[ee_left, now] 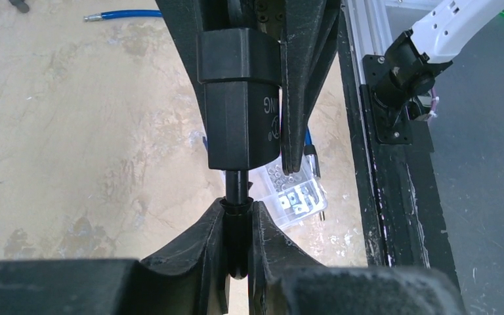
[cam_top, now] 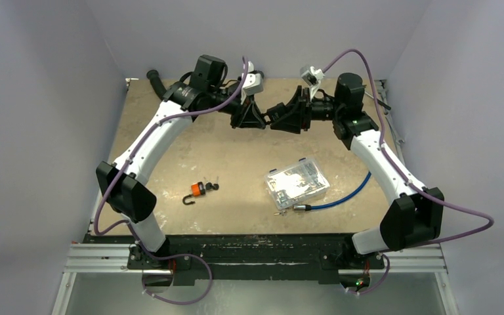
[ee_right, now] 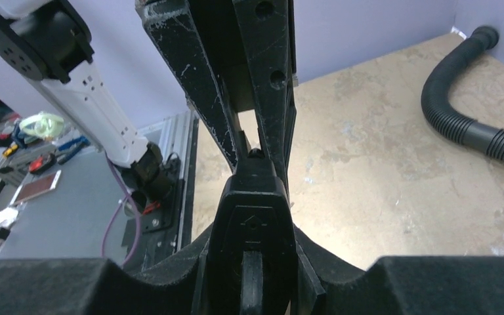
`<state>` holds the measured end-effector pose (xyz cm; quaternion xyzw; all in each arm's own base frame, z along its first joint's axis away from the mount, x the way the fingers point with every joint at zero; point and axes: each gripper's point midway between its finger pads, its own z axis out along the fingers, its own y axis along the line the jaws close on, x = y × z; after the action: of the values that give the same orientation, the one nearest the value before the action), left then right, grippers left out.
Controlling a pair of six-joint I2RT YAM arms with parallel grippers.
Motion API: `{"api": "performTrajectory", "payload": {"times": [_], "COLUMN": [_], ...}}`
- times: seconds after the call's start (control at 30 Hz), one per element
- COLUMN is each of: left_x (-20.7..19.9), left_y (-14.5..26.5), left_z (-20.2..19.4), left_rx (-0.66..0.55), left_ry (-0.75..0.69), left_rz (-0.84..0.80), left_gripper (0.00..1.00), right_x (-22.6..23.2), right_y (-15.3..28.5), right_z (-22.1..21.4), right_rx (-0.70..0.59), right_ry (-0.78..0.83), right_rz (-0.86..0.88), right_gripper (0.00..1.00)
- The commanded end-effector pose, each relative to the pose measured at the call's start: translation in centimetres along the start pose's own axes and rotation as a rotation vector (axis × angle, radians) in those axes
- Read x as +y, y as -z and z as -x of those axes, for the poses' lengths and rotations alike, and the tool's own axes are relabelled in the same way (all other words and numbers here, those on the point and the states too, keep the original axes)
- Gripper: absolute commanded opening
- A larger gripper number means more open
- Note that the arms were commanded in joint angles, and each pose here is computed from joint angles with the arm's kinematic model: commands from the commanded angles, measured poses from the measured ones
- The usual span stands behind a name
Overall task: Lock with the key
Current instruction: Lock the lock.
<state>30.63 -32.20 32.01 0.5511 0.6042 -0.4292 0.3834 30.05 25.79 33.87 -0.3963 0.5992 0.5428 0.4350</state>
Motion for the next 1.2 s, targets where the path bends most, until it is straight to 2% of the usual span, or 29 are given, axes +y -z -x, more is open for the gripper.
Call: {"api": "performTrajectory", "payload": {"times": [0.0,0.03,0.17,0.43,0.6,0.83,1.17], "left_x": [-0.1,0.0,0.0,0.1,0.3,0.2,-0.3], "left_y": [1.1,1.4,1.8,1.8,1.5,0.5,0.1], "left_z": [0.9,0.8,0.1,0.0,0.3,-0.1,-0.6], "left_rx": [-0.002,0.000,0.030,0.038,0.040,0.073,0.097], "left_ry": [-0.095,-0.094,-0.113,-0.121,-0.112,-0.095,-0.093], "left_rz": [0.011,0.014,0.006,0.013,0.020,0.004,-0.026], "left_gripper": [0.00,0.00,0.00,0.00,0.00,0.00,0.00], "right_x": [2.9,2.7,2.2,0.4,-0.2,0.1,0.4], "right_y": [0.7,0.9,1.4,2.0,2.0,1.4,1.2], "right_z": [2.0,1.5,-0.3,-3.3,-3.8,-3.8,-3.7], "right_rx": [0.031,0.054,0.136,0.259,0.308,0.331,0.321], "right_ry": [0.162,0.174,0.185,0.130,0.129,0.170,0.180], "right_rz": [0.062,0.055,0.042,0.000,-0.014,-0.011,0.002], "right_gripper": [0.40,0.47,0.63,0.76,0.76,0.69,0.65]}}
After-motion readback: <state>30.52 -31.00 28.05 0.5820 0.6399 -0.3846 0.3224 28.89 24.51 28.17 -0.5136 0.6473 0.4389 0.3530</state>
